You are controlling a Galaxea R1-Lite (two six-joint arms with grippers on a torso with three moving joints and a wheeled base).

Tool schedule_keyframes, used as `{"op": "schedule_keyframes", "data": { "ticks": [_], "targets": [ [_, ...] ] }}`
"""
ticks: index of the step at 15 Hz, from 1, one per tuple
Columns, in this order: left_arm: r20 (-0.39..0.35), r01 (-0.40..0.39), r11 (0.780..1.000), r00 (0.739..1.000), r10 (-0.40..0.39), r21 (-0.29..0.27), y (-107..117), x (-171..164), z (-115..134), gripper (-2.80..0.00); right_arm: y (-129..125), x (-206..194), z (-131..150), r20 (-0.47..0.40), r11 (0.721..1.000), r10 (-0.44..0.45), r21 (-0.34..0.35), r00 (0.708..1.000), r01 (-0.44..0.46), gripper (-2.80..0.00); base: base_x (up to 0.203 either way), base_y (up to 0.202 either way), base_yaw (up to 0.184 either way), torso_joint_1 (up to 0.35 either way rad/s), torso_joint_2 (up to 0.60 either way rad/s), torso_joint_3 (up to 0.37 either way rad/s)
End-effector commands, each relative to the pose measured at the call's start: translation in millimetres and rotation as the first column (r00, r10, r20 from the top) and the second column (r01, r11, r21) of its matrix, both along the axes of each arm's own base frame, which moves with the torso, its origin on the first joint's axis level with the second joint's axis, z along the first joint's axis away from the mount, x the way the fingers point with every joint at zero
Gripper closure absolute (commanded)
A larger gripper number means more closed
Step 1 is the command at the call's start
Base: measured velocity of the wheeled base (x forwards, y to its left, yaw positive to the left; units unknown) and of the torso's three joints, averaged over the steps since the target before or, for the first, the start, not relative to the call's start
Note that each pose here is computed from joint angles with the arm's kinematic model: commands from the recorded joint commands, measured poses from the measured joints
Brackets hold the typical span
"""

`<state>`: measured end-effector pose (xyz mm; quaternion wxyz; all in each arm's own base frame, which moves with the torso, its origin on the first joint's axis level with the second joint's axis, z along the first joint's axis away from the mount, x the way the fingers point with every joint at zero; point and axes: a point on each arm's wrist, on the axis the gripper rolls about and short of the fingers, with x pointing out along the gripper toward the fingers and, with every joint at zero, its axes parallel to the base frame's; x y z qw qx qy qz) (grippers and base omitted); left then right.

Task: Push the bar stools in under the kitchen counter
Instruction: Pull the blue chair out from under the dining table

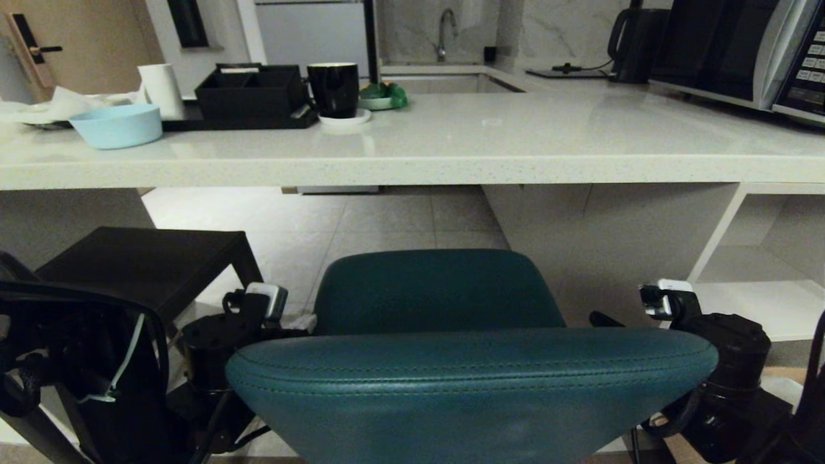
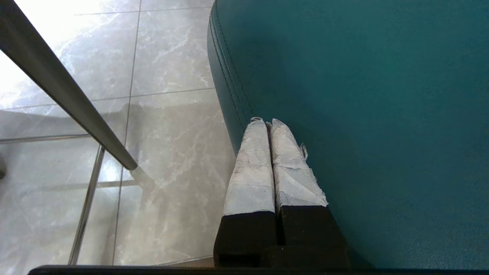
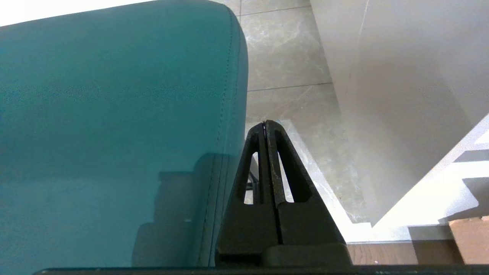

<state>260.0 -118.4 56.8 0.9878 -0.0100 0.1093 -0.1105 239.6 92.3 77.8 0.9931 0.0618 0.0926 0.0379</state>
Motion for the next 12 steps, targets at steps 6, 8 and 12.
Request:
{"op": "schedule_keyframes", "data": {
  "ticks": [6,8,12],
  "targets": [
    [-0.004,-0.067,0.998,0.998,0.067,0.004,10,9,-4,0.0,4,-5,-12,-0.051,1.0,-0.004,0.02,0.999,0.005,0.0,0.0,0.0,0.0,0.0,0.0,0.0],
    [-0.007,-0.071,0.997,0.997,0.071,0.001,11,9,-5,0.0,9,-26,-1,-0.035,0.998,0.052,0.028,0.998,-0.051,0.0,0.0,0.0,0.0,0.0,0.0,0.0],
    [-0.012,-0.064,0.998,0.998,0.064,0.0,9,8,-6,0.0,13,-37,7,-0.007,0.995,0.089,0.035,0.996,-0.089,0.0,0.0,0.0,0.0,0.0,0.0,0.0]
  ]
}}
